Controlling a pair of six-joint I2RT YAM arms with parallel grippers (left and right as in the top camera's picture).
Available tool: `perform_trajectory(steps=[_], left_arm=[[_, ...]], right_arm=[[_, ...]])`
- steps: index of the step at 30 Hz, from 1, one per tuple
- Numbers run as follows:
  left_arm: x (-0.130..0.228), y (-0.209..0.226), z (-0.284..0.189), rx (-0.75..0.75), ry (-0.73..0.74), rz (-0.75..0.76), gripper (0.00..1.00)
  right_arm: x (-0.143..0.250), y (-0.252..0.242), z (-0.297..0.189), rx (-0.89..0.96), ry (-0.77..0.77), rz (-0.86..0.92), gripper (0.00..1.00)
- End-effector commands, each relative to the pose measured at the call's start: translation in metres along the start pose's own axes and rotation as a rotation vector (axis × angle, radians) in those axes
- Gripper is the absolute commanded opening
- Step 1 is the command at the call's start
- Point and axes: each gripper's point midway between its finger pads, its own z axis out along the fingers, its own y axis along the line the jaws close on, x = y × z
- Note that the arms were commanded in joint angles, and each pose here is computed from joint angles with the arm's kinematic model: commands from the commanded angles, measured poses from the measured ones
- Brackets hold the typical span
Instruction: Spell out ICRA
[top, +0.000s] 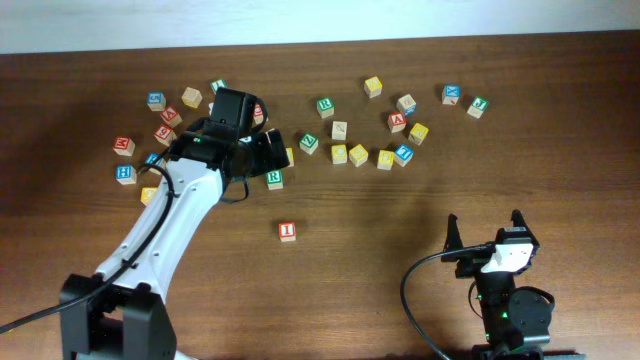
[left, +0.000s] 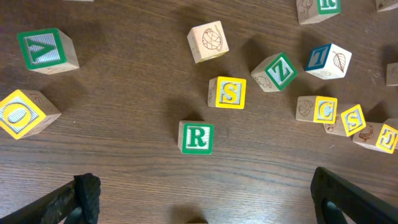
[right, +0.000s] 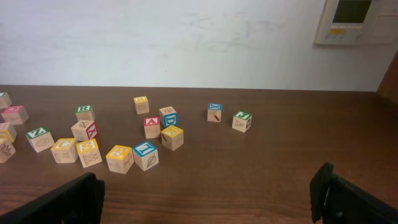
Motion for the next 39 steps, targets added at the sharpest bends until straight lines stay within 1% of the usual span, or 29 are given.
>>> perform_trajectory(steps=[1, 4, 7, 10, 12, 14, 16, 18, 20, 23, 25, 26, 28, 31, 33, 35, 38, 39], left_arm=[[0.002, 0.005, 0.010, -0.030, 0.009, 0.017, 0.99], [-0.002, 0.009, 0.024, -0.061, -0.004, 0.025, 0.99], [-0.009, 0.030, 0.034, -0.184, -0.042, 0.029, 0.99], [-0.014, 0.041, 0.033, -0.195, -0.043, 0.003, 0.99], [-0.013, 0.057, 0.031, -0.220, -0.022, -0.025, 0.99], [-0.012, 0.065, 0.027, -0.200, 0.006, -0.059, 0.99], [-0.017, 0.069, 0.015, -0.125, 0.025, -0.116, 0.99], [-0.029, 0.081, -0.004, -0.079, -0.001, -0.177, 0.99], [-0.041, 0.105, -0.025, -0.092, -0.051, -0.238, 0.99], [-0.044, 0.147, -0.060, -0.133, -0.096, -0.341, 0.99], [-0.038, 0.175, -0.075, -0.170, -0.094, -0.415, 0.99], [-0.028, 0.196, -0.081, -0.203, -0.067, -0.472, 0.99], [-0.005, 0.215, -0.086, -0.243, 0.013, -0.539, 0.99], [0.018, 0.220, -0.090, -0.269, 0.099, -0.571, 0.99], [0.032, 0.218, -0.093, -0.283, 0.157, -0.578, 0.99], [0.051, 0.215, -0.097, -0.299, 0.236, -0.589, 0.99], [0.058, 0.215, -0.099, -0.305, 0.265, -0.592, 0.99], [0.058, 0.214, -0.100, -0.305, 0.265, -0.592, 0.99]], right_arm=[[0.003, -0.004, 0.000, 0.021, 0.006, 0.008, 0.98], [0.003, -0.004, 0.000, 0.021, 0.006, 0.008, 0.98], [0.003, -0.004, 0.000, 0.021, 0.006, 0.008, 0.98], [0.003, -0.004, 0.000, 0.021, 0.006, 0.008, 0.98], [0.003, -0.004, 0.000, 0.021, 0.006, 0.008, 0.98], [0.003, -0.004, 0.000, 0.021, 0.006, 0.008, 0.98], [0.003, -0.004, 0.000, 0.021, 0.006, 0.008, 0.98], [0.003, -0.004, 0.000, 0.021, 0.006, 0.008, 0.99], [0.003, -0.004, 0.000, 0.021, 0.006, 0.008, 0.98], [0.003, -0.004, 0.000, 0.021, 0.006, 0.008, 0.98], [0.003, -0.004, 0.000, 0.021, 0.006, 0.008, 0.98], [0.003, -0.004, 0.000, 0.021, 0.006, 0.008, 0.98], [0.003, -0.004, 0.000, 0.021, 0.006, 0.008, 0.98], [0.003, -0.004, 0.000, 0.021, 0.006, 0.008, 0.98], [0.000, -0.019, -0.001, 0.105, -0.002, -0.074, 0.98], [0.001, -0.015, 0.000, 0.085, 0.001, -0.073, 0.99], [0.000, -0.015, 0.000, 0.085, -0.003, -0.072, 0.98], [0.000, -0.008, 0.000, 0.044, -0.006, -0.034, 0.98]])
